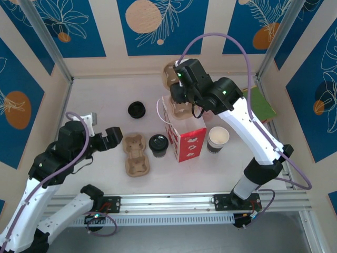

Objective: Pack the takeout coffee

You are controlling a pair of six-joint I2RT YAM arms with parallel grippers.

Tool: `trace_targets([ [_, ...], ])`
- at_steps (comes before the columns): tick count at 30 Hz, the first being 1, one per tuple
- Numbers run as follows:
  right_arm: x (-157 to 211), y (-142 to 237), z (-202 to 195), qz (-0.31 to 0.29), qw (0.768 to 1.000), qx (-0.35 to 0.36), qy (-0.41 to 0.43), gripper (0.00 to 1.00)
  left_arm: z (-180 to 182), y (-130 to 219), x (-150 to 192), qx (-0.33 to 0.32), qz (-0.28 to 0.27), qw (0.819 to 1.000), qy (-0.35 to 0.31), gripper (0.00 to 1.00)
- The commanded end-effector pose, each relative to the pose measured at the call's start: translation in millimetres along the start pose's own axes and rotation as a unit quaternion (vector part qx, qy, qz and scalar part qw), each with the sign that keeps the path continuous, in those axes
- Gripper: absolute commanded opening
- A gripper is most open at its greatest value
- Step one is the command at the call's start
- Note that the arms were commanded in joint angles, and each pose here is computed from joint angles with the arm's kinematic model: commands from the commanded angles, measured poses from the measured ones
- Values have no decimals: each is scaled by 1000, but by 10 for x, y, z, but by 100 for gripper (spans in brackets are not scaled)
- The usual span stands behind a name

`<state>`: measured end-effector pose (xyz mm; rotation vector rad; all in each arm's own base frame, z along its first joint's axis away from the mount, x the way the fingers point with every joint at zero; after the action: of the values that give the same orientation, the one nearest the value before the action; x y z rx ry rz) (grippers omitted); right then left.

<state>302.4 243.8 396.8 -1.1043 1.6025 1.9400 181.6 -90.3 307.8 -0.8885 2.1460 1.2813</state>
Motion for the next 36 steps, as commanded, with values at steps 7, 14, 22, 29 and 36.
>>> trace_targets([
  [7,284,-150,-84,36,999,-23,-24,35,-27,57,-177,-8,-29,999,-20,100],
  [14,498,-293,-125,70,997,-19,-33,35,-26,16,-205,-15,-29,999,-23,100],
  [22,713,-411,-156,107,993,-16,-38,35,-27,-17,-225,-18,-32,999,-27,100],
  [29,904,-493,-165,143,988,-14,-49,35,-15,-39,-221,-22,-31,999,-28,100],
  [36,1067,-584,-172,181,982,-7,-54,35,9,-32,-208,-27,-31,999,-32,100],
])
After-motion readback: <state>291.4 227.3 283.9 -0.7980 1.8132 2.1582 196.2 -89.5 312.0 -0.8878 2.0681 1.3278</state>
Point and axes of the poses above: each hand's point on the last joint's axis, 136 mm out from that joint toward the fingers, its own y axis back along the fingers, its own z axis along the line the jaws close on, x = y × z, the point moved 2 cm from there along y, back along the fingers, and after that the axes turned 1 degree about -y, right-handed, at the moved point
